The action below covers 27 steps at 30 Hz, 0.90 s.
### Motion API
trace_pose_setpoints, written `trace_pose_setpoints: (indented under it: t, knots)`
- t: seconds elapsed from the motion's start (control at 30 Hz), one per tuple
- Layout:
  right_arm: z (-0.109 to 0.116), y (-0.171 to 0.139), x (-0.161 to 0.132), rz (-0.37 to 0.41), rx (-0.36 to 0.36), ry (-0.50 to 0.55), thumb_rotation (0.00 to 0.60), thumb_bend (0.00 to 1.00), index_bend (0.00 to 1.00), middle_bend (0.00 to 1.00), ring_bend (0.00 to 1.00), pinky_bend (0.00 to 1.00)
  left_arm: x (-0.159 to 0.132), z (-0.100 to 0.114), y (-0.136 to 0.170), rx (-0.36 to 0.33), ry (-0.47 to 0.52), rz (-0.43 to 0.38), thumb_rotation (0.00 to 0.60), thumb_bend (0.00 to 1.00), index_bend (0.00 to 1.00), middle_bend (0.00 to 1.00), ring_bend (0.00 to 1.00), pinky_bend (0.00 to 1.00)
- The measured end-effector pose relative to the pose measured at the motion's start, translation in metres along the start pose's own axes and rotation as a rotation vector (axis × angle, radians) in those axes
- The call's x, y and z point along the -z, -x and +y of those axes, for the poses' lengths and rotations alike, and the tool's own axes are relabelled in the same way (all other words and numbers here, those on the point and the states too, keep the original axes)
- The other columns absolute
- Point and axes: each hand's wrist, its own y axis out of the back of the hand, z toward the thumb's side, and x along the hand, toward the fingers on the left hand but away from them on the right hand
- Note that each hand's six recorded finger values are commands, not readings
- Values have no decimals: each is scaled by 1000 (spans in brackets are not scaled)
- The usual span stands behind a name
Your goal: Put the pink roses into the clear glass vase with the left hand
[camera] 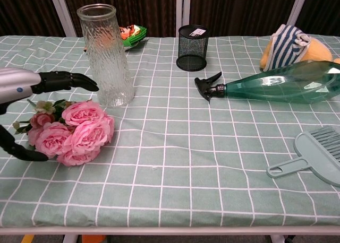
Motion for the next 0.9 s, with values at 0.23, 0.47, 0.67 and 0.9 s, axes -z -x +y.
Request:
trace_pose_setpoints:
  t: [0.23, 0.47, 0.67, 0.9]
  knots:
    - [-3, 1, 4, -8, -10, 4, 600, 132, 16, 0, 0, 0, -7, -8, -11, 41, 4, -23, 600, 58, 90, 31, 18, 136]
    - [-6, 1, 8, -15, -18, 4, 600, 133, 31, 0, 0, 0, -4, -14, -19, 83, -36, -3, 600, 58, 90, 30, 18, 135]
    - [-9, 2, 10, -22, -32, 3, 600, 133, 48, 0, 0, 0, -2, -20, -25, 125, -84, -4, 600, 59, 90, 30, 18, 141]
    - [-11, 2, 12, -30, -43, 1, 600, 133, 54, 0, 0, 0, -3, -24, -32, 138, -111, -10, 600, 90, 158, 84, 58, 230]
